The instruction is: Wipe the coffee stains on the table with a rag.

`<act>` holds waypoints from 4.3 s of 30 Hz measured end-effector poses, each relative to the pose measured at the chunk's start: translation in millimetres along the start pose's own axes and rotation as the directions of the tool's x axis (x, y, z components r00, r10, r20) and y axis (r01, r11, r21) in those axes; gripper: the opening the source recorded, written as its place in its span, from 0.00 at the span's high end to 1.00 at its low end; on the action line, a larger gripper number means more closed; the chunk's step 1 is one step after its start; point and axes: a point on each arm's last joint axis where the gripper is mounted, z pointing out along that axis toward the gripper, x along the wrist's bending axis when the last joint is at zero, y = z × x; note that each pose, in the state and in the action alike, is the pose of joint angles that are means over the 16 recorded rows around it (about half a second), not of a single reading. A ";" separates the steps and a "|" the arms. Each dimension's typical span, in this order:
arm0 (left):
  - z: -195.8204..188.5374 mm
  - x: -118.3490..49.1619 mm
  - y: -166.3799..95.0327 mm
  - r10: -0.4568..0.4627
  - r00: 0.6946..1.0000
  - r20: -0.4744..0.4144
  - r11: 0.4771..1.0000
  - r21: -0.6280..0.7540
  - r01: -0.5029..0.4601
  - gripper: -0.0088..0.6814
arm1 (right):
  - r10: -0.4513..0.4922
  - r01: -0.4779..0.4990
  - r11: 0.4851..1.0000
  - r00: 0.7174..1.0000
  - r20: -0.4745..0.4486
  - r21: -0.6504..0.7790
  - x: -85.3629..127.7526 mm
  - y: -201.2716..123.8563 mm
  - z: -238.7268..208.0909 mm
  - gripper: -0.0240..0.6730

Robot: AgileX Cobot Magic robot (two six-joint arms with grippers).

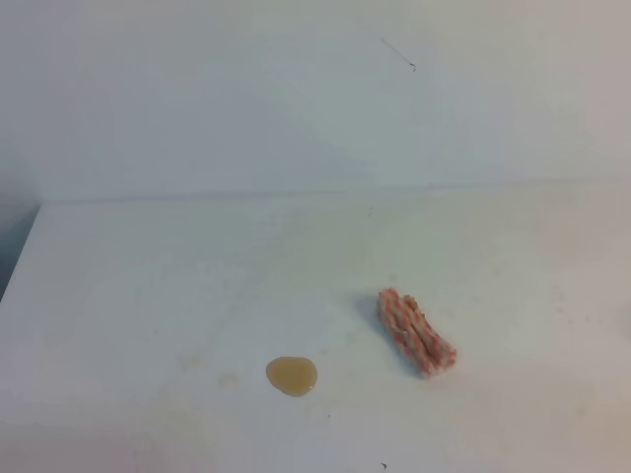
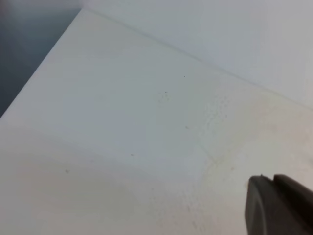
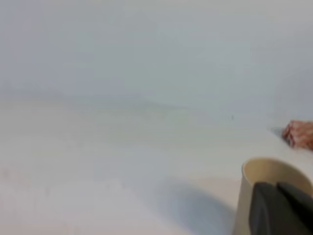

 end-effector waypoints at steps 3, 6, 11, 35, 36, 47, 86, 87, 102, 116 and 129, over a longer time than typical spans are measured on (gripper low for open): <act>0.0 0.0 0.0 0.000 1.000 0.000 1.000 0.000 0.000 0.99 | 0.062 -0.060 0.994 0.998 0.016 -0.094 -2.0 8.6 -0.4 0.97; 0.0 0.0 0.0 0.000 1.000 0.000 1.000 0.000 0.000 0.99 | 0.126 -0.117 0.975 0.991 0.033 -0.189 -5.0 15.2 -1.8 0.97; 0.0 0.0 0.0 0.000 1.000 0.000 1.000 0.000 0.000 0.99 | 0.204 -0.176 0.935 0.977 0.060 -0.307 -10.7 24.9 -4.7 0.97; 0.0 0.0 0.0 0.000 1.000 0.000 1.000 0.000 0.000 0.99 | 0.138 -0.125 0.945 0.990 0.022 -0.301 -10.7 67.5 -9.0 0.97; 0.0 0.0 0.0 0.000 1.000 0.000 1.000 0.000 0.000 0.99 | 0.129 -0.120 0.952 0.992 0.015 -0.283 -10.2 69.9 -7.4 0.97; 0.0 0.0 0.0 0.000 1.000 0.000 1.000 0.000 0.000 0.99 | 0.064 -0.064 0.998 0.990 -0.127 0.001 2.6 81.0 33.8 0.97; 0.0 0.0 0.0 0.000 1.000 0.000 1.000 0.000 0.000 0.99 | 0.149 0.108 0.881 0.860 -0.488 0.460 66.5 78.5 104.1 0.96; 0.0 0.0 0.0 0.000 1.000 0.000 1.000 0.000 0.000 0.99 | 0.154 0.124 0.870 0.851 -0.502 0.478 69.8 80.1 109.7 0.95; 0.0 0.0 0.0 0.000 1.000 0.000 1.000 0.000 0.000 0.99 | 0.311 0.255 0.683 0.746 -0.589 0.684 136.1 68.6 217.9 0.68; 0.0 0.0 0.0 0.000 1.000 0.000 1.000 0.000 0.000 0.99 | 0.214 0.487 0.612 0.656 -0.724 0.623 204.9 17.2 276.2 0.56; 0.0 0.0 0.0 0.000 1.000 0.000 1.000 0.000 0.000 0.99 | 0.204 0.529 0.551 0.665 -0.719 0.646 221.1 -23.6 289.2 0.70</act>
